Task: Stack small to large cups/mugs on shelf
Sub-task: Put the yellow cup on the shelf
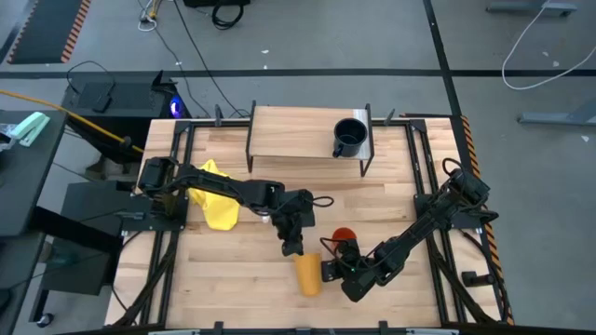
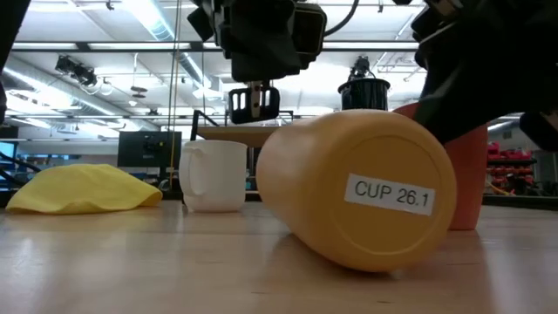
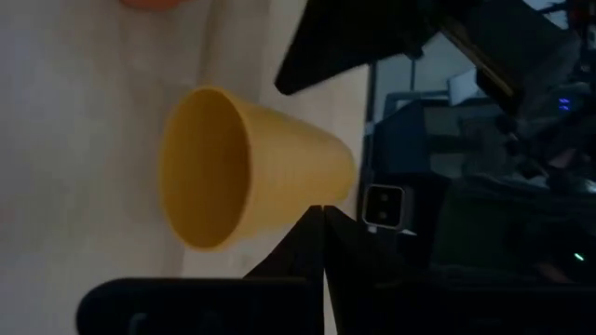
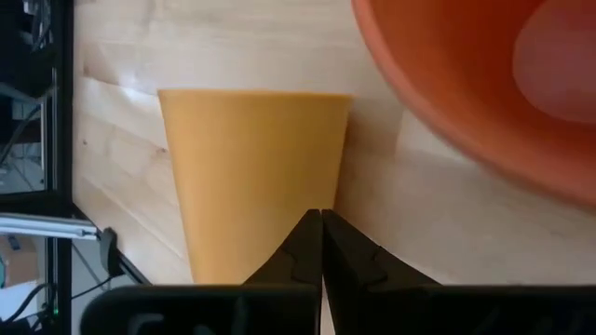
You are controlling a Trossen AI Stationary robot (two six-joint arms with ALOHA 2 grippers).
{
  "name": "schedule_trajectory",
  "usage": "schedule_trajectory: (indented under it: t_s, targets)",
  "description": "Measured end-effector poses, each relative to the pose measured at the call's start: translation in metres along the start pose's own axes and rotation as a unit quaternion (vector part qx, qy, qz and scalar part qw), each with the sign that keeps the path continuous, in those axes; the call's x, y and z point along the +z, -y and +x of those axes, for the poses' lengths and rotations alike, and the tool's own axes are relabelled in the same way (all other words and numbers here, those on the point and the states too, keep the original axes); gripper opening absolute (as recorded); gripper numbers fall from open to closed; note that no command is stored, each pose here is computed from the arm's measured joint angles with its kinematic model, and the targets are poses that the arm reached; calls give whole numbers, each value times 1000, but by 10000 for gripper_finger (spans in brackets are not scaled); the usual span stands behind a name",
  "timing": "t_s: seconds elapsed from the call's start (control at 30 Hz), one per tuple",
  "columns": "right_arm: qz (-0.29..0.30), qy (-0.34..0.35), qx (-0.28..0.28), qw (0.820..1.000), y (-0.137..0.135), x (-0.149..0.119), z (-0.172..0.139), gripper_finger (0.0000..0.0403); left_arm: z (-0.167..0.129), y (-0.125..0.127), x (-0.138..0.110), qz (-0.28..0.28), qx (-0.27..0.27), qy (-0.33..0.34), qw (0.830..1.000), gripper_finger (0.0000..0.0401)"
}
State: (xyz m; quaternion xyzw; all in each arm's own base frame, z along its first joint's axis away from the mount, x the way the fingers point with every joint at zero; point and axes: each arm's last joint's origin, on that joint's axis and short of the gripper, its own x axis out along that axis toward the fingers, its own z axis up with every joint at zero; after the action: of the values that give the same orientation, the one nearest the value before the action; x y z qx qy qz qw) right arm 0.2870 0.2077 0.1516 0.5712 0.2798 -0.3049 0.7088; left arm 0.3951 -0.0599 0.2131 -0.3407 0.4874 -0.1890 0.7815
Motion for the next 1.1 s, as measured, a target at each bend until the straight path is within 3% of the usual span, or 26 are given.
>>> schedule_trajectory:
  t_s: [0.23, 0.43, 0.77, 1.1]
  targets:
    - [-5, -3, 5, 1000, 0, -2, -1, 9, 8, -1, -2, 1, -10, -15, 1000, 30]
    - [-8, -8, 11, 1000, -1, -4, -2, 9, 21, -13, -4, -24, -17, -41, 999, 24]
    - [-7, -11, 15, 1000, 0, -8, -4, 14, 11, -25, 5, -31, 1, -13, 999, 18]
    - [-7, -11, 15, 1000, 0, -8, -4, 45, 11, -28, 3, -23, 15, -22, 999, 29]
